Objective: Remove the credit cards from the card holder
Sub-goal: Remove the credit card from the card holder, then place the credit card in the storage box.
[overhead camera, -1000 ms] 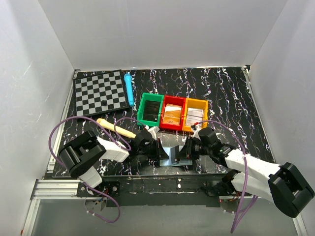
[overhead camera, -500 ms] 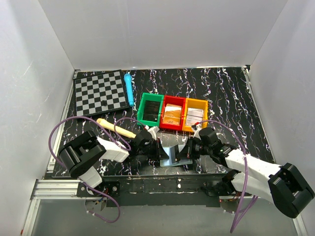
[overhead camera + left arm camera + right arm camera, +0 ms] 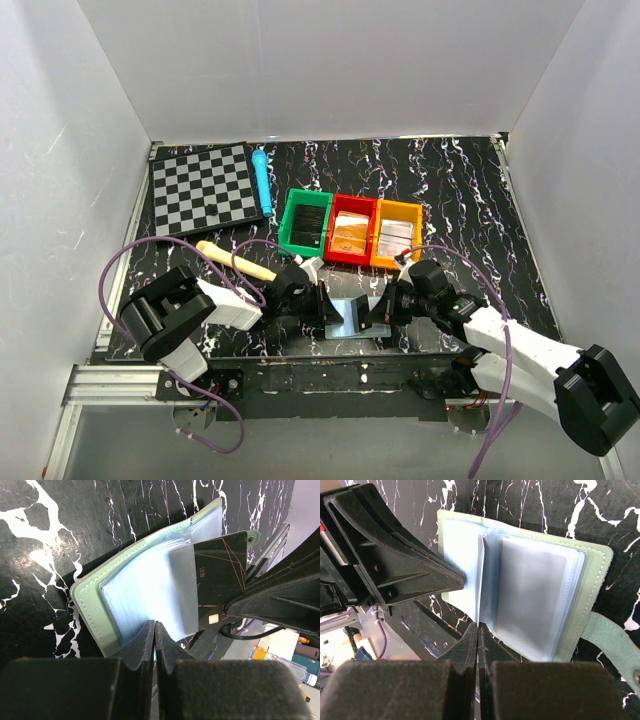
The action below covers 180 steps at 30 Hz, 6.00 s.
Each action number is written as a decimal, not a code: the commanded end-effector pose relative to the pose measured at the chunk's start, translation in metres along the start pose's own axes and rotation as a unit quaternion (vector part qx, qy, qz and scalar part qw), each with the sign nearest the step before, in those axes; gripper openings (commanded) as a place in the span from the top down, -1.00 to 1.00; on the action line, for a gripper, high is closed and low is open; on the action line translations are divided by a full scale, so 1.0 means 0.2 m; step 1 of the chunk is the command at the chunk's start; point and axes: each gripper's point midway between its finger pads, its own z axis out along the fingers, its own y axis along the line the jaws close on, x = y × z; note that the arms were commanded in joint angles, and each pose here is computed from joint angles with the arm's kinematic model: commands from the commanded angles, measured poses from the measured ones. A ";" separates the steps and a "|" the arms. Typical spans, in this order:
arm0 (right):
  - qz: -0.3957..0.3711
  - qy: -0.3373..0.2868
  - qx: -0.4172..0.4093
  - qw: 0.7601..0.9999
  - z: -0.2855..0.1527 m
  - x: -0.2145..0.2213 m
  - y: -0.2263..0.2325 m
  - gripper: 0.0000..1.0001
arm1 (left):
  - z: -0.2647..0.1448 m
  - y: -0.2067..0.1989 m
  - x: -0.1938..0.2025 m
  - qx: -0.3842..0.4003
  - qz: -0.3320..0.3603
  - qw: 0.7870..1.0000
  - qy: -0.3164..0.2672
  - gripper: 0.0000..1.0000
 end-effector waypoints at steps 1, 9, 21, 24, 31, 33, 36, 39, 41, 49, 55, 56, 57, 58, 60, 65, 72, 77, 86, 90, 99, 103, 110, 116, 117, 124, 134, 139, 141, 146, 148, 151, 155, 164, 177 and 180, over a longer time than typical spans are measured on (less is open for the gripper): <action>-0.018 -0.012 -0.006 1.000 -0.05 -0.05 0.06 0.97 | -0.04 0.27 0.11 -0.095 -0.009 0.995 0.023 1.00; -0.045 -0.022 -0.003 0.999 -0.15 -0.07 0.11 0.97 | -0.09 0.18 0.02 -0.083 0.017 0.996 -0.008 0.99; -0.115 -0.059 0.019 0.991 -0.33 -0.18 0.22 0.97 | -0.31 -0.21 -0.23 -0.009 0.053 0.994 -0.100 0.23; -0.157 -0.066 0.019 0.985 -0.39 -0.22 0.26 0.97 | -0.43 -0.36 -0.32 0.025 0.078 0.986 -0.142 0.16; -0.262 0.009 -0.174 0.949 -0.60 -0.06 0.66 0.97 | -0.74 -0.63 -0.36 0.149 0.203 0.943 -0.216 -0.60; -0.269 0.040 -0.205 0.940 -0.64 -0.01 0.72 0.97 | -0.82 -0.68 -0.34 0.180 0.236 0.929 -0.222 -0.75; -0.285 0.066 -0.240 0.926 -0.66 0.04 0.78 0.97 | -0.90 -0.77 -0.26 0.245 0.288 0.902 -0.207 -0.76; -0.300 0.094 -0.259 0.913 -0.66 0.09 0.83 0.97 | -0.89 -0.79 -0.23 0.258 0.307 0.897 -0.189 -0.71; -0.310 0.110 -0.261 0.907 -0.65 0.13 0.86 0.97 | -0.88 -0.81 -0.22 0.266 0.313 0.895 -0.175 -0.61; -0.325 0.123 -0.266 0.899 -0.61 0.15 0.91 0.97 | -0.85 -0.87 -0.09 0.328 0.340 0.877 -0.092 -0.02; -0.327 0.119 -0.264 0.900 -0.60 0.15 0.91 0.97 | -0.87 -0.86 0.01 0.364 0.336 0.867 -0.060 0.16; -0.326 0.119 -0.263 0.900 -0.60 0.14 0.91 0.97 | -0.88 -0.86 0.02 0.370 0.335 0.864 -0.060 0.23; -0.326 0.120 -0.263 0.900 -0.60 0.15 0.91 0.97 | -0.89 -0.86 0.03 0.375 0.333 0.863 -0.056 0.30; -0.327 0.120 -0.263 0.900 -0.60 0.14 0.91 0.97 | -0.89 -0.86 0.03 0.377 0.332 0.863 -0.054 0.44; -0.328 0.119 -0.263 0.899 -0.60 0.15 0.91 0.97 | -0.89 -0.85 0.04 0.379 0.331 0.863 -0.050 0.63; -0.329 0.121 -0.265 0.898 -0.60 0.15 0.91 0.97 | -0.88 -0.85 0.07 0.387 0.327 0.862 -0.034 0.78; -0.330 0.111 -0.266 0.899 -0.61 0.13 0.92 0.79 | -0.87 -0.84 0.07 0.385 0.320 0.865 -0.033 1.00; -0.322 0.020 -0.232 0.917 -0.60 0.01 0.91 0.22 | -0.89 -0.85 0.00 0.376 0.301 0.872 -0.086 1.00; -0.216 -0.172 -0.262 0.925 -0.63 -0.18 0.89 -0.29 | -1.02 -0.89 -0.29 0.367 0.210 0.864 -0.272 1.00; -0.210 -0.209 -0.284 0.912 -0.66 -0.20 0.89 -0.29 | -1.10 -0.89 -0.31 0.402 0.170 0.842 -0.316 1.00; -0.198 -0.207 -0.325 0.901 -0.64 -0.19 0.93 -0.18 | -1.11 -0.89 -0.30 0.412 0.153 0.844 -0.308 1.00; -0.200 -0.209 -0.334 0.897 -0.64 -0.19 0.95 -0.14 | -1.11 -0.87 -0.28 0.414 0.147 0.847 -0.301 1.00; -0.198 -0.212 -0.351 0.890 -0.66 -0.20 0.99 -0.13 | -1.09 -0.85 -0.28 0.408 0.139 0.852 -0.296 1.00; -0.192 -0.239 -0.352 0.884 -0.70 -0.23 0.98 -0.17 | -1.07 -0.82 -0.29 0.400 0.128 0.857 -0.299 1.00; -0.191 -0.245 -0.347 0.885 -0.70 -0.23 0.97 -0.19 | -1.07 -0.82 -0.29 0.398 0.128 0.857 -0.301 1.00; -0.200 -0.220 -0.343 0.891 -0.69 -0.20 0.97 -0.24 | -1.08 -0.81 -0.29 0.396 0.126 0.856 -0.307 1.00; -0.204 -0.167 -0.363 0.894 -0.61 -0.17 1.04 -0.15 | -1.07 -0.85 -0.29 0.406 0.128 0.855 -0.295 1.00; -0.204 -0.157 -0.375 0.891 -0.61 -0.16 1.06 0.10 | -1.06 -0.84 -0.28 0.405 0.127 0.858 -0.289 1.00; -0.205 -0.156 -0.385 0.886 -0.61 -0.15 1.08 0.31 | -1.05 -0.84 -0.28 0.406 0.125 0.859 -0.287 1.00; -0.207 -0.146 -0.397 0.882 -0.62 -0.13 1.09 0.73 | -1.05 -0.84 -0.28 0.407 0.125 0.859 -0.285 1.00; -0.211 -0.147 -0.402 0.879 -0.63 -0.13 1.10 0.95 | -1.05 -0.83 -0.28 0.404 0.123 0.861 -0.283 0.96; -0.215 -0.148 -0.405 0.876 -0.64 -0.12 1.09 0.97 | -1.05 -0.84 -0.27 0.400 0.129 0.863 -0.279 0.13; -0.228 -0.148 -0.379 0.885 -0.66 -0.10 1.05 0.97 | -1.06 -0.84 -0.30 0.347 0.175 0.876 -0.285 -0.25; -0.316 -0.048 -0.325 0.890 -0.69 0.09 0.90 0.97 | -1.20 -0.99 -0.29 0.277 0.370 0.862 -0.207 -0.68; -0.327 -0.013 -0.322 0.888 -0.68 0.14 0.86 0.97 | -1.10 -1.12 -0.11 0.368 0.419 0.826 0.085 -0.01; -0.325 -0.010 -0.325 0.888 -0.67 0.15 0.87 0.97 | -1.05 -1.08 -0.09 0.363 0.413 0.829 0.103 0.00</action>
